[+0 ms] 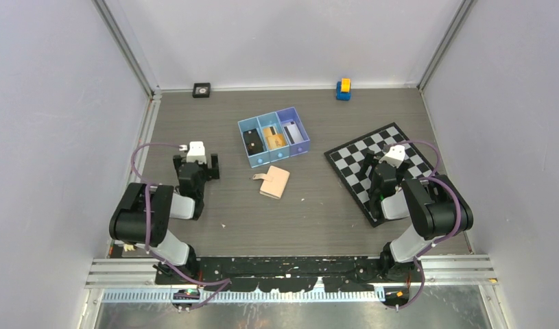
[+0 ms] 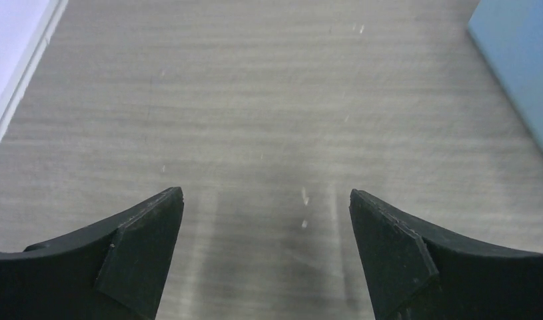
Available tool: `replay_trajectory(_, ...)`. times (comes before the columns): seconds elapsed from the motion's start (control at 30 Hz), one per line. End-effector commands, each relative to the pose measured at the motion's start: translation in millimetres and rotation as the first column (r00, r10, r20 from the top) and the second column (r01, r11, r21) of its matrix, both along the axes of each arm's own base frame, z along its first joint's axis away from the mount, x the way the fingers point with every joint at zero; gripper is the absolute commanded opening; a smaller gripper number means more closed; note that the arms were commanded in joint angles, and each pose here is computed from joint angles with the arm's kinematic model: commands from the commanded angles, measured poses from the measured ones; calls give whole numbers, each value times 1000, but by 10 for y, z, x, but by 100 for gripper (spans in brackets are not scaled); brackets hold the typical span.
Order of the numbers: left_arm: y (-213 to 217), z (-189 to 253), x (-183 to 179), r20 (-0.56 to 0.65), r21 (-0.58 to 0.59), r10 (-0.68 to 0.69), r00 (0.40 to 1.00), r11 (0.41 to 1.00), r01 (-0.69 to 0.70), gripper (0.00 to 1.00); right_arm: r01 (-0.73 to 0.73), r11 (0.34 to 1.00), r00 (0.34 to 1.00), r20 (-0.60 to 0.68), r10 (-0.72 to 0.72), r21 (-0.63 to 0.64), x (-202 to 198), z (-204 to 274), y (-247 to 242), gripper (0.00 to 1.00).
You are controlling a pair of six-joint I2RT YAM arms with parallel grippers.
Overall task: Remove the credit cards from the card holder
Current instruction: Reset both arms
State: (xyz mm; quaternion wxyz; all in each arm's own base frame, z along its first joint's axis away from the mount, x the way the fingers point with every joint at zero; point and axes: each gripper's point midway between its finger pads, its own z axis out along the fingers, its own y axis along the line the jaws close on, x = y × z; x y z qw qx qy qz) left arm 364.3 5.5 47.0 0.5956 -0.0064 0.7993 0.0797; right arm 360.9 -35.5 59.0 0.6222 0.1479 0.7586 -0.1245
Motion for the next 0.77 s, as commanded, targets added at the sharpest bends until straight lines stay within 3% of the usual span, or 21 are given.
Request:
replay_trajectory(0.0,-11,276,211,52,-37,25,998,999,-23,100,32,999,996,81,-33,14,92,224,-48,92)
replay_trajectory(0.73,67,288,249,70,-39,74,995,997,-72,100,32,999,997,76,-33,20,102,219,-55,92)
